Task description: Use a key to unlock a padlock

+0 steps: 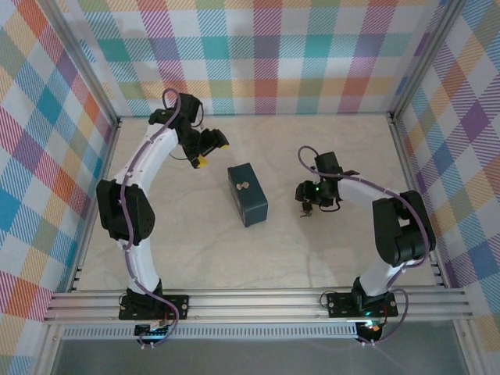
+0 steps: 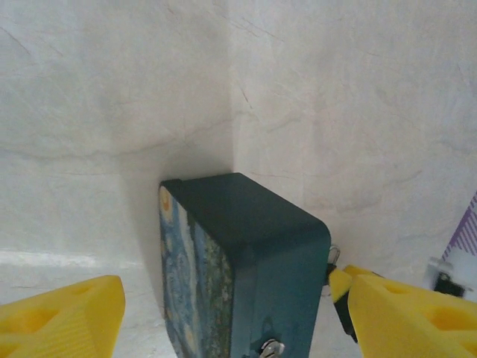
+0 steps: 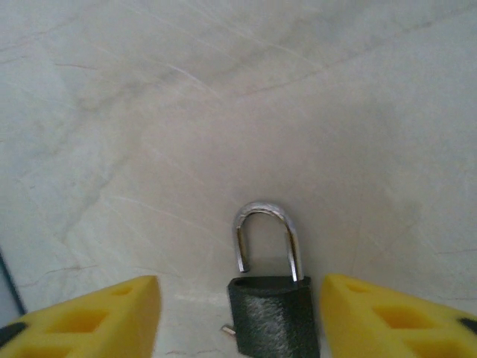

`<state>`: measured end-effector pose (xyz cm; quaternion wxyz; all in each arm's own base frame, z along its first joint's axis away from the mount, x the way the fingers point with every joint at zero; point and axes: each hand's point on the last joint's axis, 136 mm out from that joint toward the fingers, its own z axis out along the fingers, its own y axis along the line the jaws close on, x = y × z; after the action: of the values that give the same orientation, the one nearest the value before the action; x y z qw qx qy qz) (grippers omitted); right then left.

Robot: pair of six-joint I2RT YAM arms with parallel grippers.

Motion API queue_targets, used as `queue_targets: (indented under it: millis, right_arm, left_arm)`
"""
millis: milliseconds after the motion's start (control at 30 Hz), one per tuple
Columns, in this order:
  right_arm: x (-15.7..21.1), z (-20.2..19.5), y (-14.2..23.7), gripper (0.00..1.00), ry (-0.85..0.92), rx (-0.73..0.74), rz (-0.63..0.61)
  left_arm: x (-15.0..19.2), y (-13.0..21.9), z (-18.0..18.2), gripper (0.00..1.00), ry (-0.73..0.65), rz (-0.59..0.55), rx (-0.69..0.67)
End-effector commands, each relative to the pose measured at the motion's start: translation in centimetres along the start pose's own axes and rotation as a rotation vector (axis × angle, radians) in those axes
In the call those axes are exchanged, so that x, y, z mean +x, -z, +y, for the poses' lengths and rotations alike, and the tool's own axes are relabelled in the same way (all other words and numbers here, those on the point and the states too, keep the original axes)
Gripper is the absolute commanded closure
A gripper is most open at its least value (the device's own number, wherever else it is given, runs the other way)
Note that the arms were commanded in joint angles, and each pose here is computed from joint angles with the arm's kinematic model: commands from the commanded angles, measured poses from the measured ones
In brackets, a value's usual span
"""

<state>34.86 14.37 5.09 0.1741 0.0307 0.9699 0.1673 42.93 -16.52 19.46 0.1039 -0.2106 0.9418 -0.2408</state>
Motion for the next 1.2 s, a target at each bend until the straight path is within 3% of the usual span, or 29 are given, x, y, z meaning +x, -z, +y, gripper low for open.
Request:
queue_targets:
  millis: [0,133,400,1000,1167]
  right_arm:
    - [-2.2,4.7,4.9,0.23,0.115,-0.155,-0.101]
    - [-1.7,10.3,8.1,0.0,0.204,-0.31,-0.136]
    - [1.8,18.4,8.6,0.0,0.39,-0.381,-0.127]
    - [5.1,19.0,1.8,0.0,0.526,-0.092,-0.003]
    - [5.2,18.4,1.0,0.09,0.464,-0.07,0.014]
  left_arm:
    - [-0.1,1.5,2.3,0.21,-0.012,-0.014,-0.054]
    - [0.1,1.3,3.0,0.21,0.005,-0.007,-0.054]
    - [0.3,1.0,3.8,0.21,0.025,-0.013,-0.07]
    - [0.6,1.3,4.4,0.21,0.021,-0.016,-0.072]
    - [0.3,1.7,4.8,0.21,0.022,-0.024,-0.077]
